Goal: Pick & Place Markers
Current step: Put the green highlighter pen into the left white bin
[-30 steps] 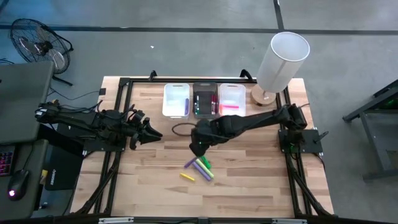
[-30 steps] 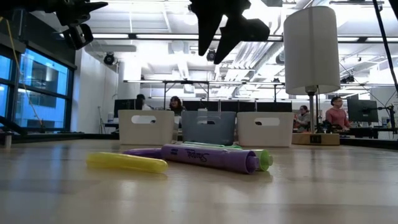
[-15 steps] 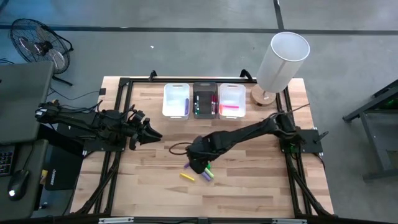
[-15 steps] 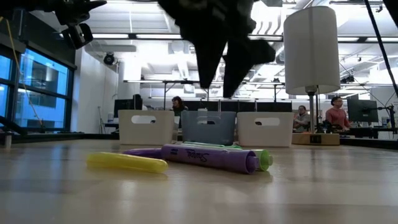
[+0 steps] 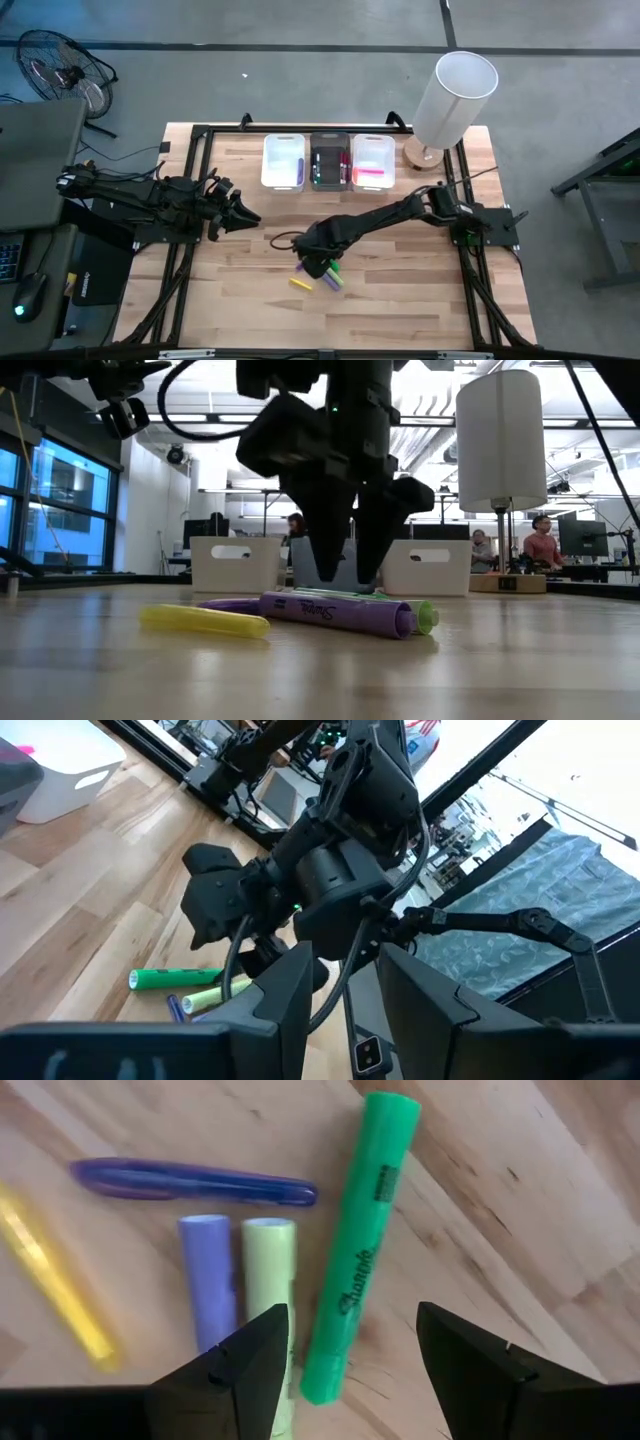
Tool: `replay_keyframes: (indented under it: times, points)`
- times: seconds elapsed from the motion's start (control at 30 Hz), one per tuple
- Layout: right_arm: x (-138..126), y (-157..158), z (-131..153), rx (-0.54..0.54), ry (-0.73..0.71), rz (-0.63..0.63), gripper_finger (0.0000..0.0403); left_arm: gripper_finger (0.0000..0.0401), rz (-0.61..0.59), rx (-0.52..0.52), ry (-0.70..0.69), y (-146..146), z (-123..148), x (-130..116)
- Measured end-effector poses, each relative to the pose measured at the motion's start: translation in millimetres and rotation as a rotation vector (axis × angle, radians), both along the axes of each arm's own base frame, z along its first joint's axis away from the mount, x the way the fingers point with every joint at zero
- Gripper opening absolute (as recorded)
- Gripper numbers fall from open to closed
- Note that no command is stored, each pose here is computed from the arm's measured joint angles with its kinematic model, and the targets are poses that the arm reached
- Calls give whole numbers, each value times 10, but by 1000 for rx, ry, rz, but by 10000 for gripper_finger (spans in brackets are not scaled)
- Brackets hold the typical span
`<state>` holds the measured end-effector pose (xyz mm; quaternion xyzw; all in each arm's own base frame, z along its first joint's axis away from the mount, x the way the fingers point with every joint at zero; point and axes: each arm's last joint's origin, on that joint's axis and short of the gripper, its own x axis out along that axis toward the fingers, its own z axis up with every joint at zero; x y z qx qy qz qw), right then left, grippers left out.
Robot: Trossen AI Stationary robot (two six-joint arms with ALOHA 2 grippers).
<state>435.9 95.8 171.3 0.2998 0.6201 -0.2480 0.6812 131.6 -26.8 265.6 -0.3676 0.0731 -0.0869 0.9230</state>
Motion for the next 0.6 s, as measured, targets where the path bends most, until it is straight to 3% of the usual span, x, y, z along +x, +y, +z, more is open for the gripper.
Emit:
replay_keyframes:
  times: [0.2,0.6]
  points:
    - [-13,4,-2,-12,10,-15,211,117,0,0,0,0,0,0]
    - [6,93,-288,15,89,2,207,117,0,0,2,0,-2,0]
